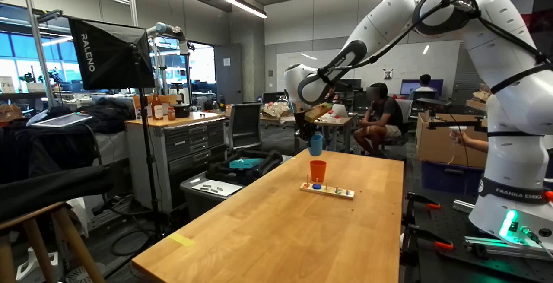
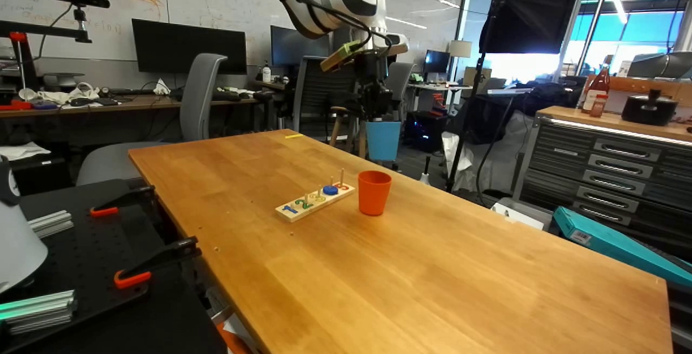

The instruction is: Pick up the blue cup and put it in the orange cup

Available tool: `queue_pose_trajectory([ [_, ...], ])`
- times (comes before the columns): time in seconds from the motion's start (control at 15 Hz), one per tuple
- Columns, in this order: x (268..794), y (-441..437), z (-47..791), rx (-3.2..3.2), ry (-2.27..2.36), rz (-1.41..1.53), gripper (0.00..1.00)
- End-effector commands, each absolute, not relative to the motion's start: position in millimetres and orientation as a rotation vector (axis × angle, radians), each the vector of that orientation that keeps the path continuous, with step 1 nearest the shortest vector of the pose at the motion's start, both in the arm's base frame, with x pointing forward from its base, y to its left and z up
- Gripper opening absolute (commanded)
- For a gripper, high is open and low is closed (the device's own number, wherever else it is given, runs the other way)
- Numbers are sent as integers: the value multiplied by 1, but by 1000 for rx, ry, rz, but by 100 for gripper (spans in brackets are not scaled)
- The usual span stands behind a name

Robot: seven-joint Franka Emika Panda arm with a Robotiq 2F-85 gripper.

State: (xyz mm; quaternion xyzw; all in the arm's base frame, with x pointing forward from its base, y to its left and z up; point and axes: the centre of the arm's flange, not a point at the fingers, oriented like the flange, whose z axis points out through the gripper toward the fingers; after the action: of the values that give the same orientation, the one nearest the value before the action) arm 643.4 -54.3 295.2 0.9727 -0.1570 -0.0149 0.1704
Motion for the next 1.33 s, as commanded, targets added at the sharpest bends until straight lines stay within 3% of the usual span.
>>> queue_pose_trajectory([
  [0.0, 649, -80, 296, 2725, -513, -97, 2],
  [1.27, 634, -49, 263, 2779, -443, -155, 2],
])
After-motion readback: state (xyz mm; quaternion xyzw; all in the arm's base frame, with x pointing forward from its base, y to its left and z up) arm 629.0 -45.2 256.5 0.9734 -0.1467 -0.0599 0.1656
